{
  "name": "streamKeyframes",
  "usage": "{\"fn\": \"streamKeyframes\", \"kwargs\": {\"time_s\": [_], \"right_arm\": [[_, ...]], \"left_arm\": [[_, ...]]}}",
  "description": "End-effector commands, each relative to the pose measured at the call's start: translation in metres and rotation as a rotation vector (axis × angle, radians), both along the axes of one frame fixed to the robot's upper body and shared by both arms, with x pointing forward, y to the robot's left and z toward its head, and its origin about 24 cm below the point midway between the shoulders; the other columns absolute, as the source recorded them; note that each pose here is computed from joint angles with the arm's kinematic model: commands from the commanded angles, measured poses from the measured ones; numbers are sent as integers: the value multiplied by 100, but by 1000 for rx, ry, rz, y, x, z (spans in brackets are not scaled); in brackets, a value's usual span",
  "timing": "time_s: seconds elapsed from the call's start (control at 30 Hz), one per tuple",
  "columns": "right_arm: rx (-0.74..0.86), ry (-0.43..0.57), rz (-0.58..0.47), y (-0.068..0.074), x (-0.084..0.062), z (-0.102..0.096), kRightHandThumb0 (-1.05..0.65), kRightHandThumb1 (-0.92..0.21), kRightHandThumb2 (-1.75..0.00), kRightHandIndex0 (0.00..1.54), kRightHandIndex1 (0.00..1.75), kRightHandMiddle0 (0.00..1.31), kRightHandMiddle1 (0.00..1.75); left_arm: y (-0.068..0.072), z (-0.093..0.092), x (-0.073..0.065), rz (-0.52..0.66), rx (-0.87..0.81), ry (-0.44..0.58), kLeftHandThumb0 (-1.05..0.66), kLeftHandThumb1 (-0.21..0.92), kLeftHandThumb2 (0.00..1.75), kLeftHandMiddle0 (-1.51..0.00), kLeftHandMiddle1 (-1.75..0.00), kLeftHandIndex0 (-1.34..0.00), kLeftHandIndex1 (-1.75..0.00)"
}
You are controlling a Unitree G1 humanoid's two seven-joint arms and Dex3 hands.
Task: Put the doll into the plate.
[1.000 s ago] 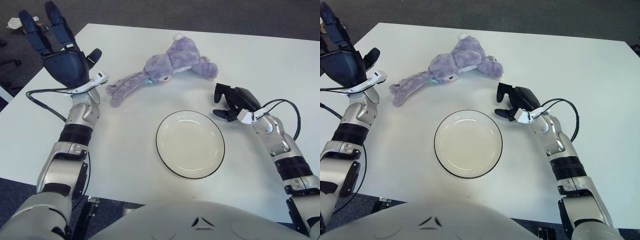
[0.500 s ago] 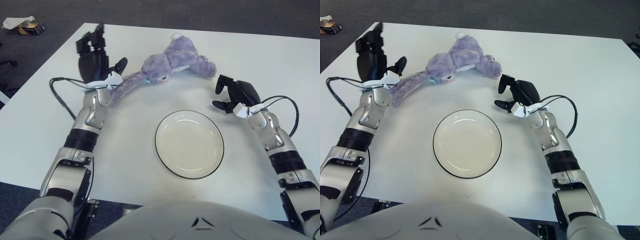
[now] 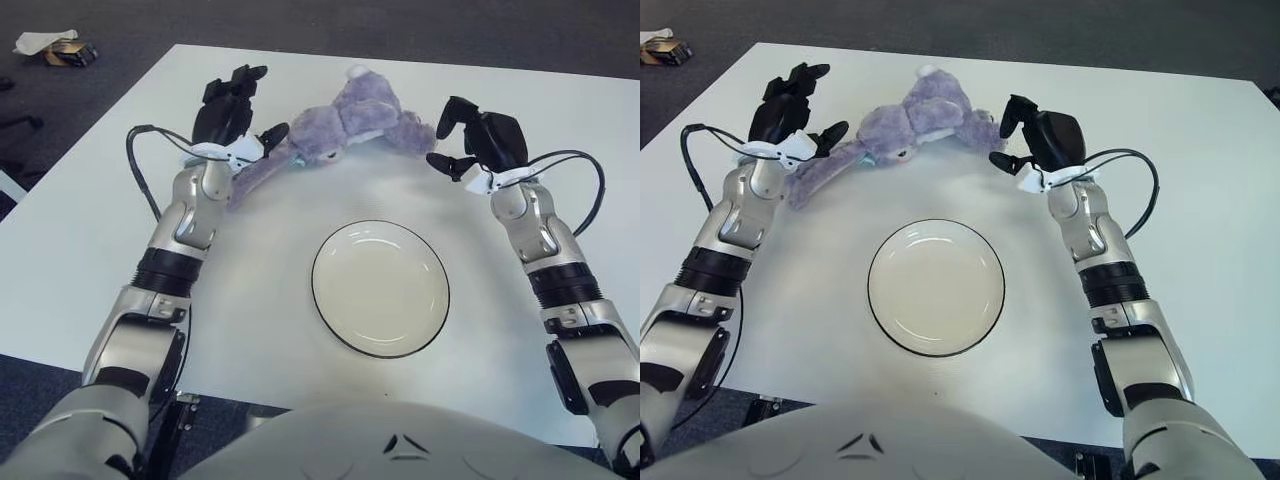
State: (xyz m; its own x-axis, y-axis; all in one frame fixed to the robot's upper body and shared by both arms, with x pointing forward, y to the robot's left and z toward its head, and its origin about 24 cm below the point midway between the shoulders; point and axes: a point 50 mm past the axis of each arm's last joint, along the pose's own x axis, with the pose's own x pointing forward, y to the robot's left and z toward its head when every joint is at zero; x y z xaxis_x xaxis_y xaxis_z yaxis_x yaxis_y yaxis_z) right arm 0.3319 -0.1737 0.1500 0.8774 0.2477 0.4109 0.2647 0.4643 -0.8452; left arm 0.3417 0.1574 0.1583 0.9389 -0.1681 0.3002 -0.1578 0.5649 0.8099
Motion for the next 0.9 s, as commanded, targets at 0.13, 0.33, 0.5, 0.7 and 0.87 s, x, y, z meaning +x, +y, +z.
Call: {"fn": "streamKeyframes", "kwargs": {"time_s": [0.13,0.33,0.5,0.7,0.87], "right_arm": [[-21,-100,-41,6,0,16,-1,-41,-121,59,170,29,175],[-41,-145,-76,8,1,22,-1,-46,-114,56,168,25,175],[-59,-177,-74,10,2,26,-1,-66,-86,43,161,18,175],[-88,-199,-42,16,4,28,-42,-74,-74,17,158,9,165],[-122,-181,-5,20,7,31,-70,-67,-81,7,149,1,142]], "left_arm": [[-15,11,4,-98,-29,3,-89,92,69,-1,-95,0,-76],[-18,9,8,-116,-33,33,-92,92,67,-1,-105,0,-83],[-21,7,11,-135,-21,61,-94,92,67,0,-108,0,-85],[-26,8,14,-152,-13,91,-95,92,65,0,-105,0,-84],[-30,7,16,-164,5,116,-94,92,60,0,-107,0,-88]]}}
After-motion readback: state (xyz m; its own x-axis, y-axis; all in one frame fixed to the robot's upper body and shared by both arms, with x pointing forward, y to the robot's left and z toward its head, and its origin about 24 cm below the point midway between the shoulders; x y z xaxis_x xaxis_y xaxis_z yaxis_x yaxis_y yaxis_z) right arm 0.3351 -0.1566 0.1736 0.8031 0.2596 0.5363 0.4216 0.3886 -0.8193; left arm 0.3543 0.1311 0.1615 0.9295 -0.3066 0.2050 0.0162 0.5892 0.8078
